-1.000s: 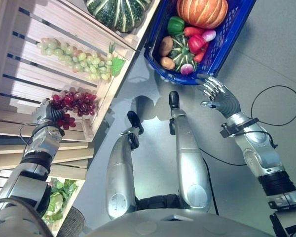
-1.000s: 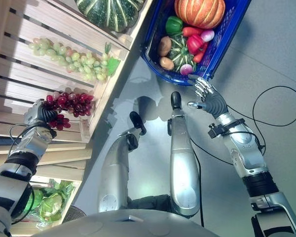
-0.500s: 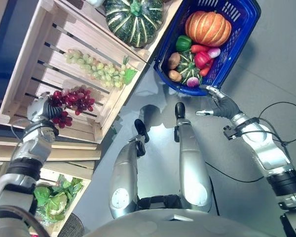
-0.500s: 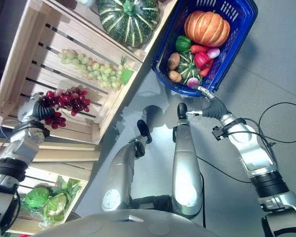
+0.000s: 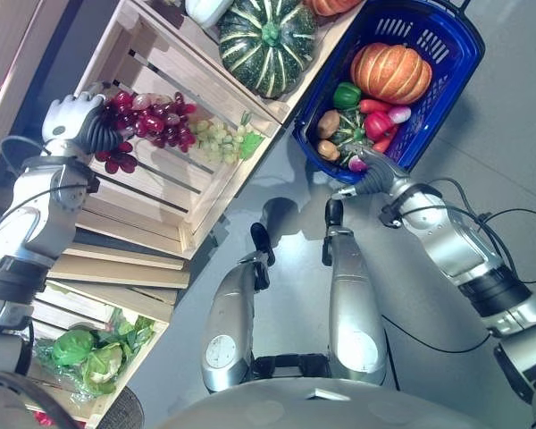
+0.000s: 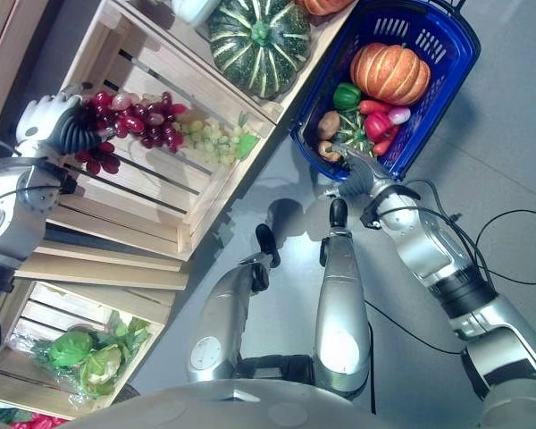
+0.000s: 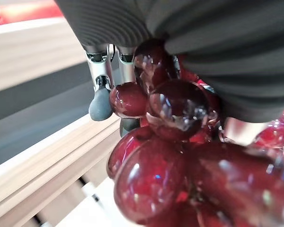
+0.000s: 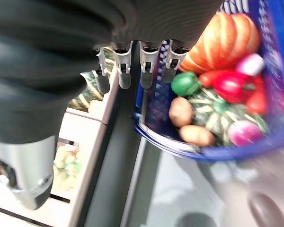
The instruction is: Pick up fruits and vegetables into the basket
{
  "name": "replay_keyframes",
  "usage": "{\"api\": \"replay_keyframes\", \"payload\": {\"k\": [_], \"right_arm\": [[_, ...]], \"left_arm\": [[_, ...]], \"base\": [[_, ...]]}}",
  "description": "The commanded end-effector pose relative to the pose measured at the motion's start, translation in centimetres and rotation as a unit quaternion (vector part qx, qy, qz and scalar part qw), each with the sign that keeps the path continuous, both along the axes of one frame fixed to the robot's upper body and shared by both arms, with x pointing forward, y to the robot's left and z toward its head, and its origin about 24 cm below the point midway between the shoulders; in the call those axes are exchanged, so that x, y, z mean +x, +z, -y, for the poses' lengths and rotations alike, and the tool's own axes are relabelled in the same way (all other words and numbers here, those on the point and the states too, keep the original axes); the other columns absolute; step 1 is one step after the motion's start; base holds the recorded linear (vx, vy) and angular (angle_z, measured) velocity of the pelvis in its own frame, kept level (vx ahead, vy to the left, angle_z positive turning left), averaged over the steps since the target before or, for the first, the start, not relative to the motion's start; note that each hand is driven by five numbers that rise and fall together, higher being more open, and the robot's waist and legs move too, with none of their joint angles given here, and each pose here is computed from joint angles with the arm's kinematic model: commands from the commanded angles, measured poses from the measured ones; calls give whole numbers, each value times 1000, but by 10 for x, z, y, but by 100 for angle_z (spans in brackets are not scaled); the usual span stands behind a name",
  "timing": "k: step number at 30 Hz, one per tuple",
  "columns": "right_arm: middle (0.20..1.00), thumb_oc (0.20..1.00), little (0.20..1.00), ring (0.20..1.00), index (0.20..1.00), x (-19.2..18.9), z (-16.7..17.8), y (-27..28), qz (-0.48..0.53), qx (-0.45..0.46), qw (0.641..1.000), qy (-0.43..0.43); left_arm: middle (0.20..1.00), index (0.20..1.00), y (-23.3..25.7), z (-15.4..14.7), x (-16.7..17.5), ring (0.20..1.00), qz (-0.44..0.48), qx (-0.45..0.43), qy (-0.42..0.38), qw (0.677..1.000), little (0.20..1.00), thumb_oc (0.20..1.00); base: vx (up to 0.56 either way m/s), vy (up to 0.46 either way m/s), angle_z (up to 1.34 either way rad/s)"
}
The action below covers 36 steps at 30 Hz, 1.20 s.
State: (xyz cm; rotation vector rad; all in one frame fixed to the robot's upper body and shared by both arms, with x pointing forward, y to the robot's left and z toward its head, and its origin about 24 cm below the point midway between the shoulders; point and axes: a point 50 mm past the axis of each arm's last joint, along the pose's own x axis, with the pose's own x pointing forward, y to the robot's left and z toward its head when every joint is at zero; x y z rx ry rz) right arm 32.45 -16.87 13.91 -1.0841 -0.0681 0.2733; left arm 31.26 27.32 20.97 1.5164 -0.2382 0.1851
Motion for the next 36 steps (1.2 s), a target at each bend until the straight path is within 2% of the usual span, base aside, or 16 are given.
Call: {"api": "replay_keyframes", "payload": {"k": [1,12,18,28,36], "right_arm": [[1000,1000,1000,1000,1000,-2,-21,25,67,16,997,18],[1000,1000,1000,1000,1000,5,-49,46,153,111,982,-16],[1000,1000,1000,1000,1000,3,-60,52,187,154,970,-7],[1000,1000,1000,1000,1000,-7,-99,66,175,256,946,90],[1000,1000,1000,1000,1000,-9,-126,62,155,268,941,136]], "left_arm": [[200,200,42,7,-8,200,61,-5,-40,997,200,200],[200,200,55,57,-6,200,50,-46,-163,984,200,200],[200,200,53,78,-7,200,43,-67,-212,974,200,200],[200,200,56,115,-10,200,34,-102,-298,948,200,200],[200,200,63,138,-12,200,22,-126,-353,927,200,200]], "base": [[6,-31,4],[9,-18,5],[10,-4,2],[7,-4,1],[8,-5,3]]}}
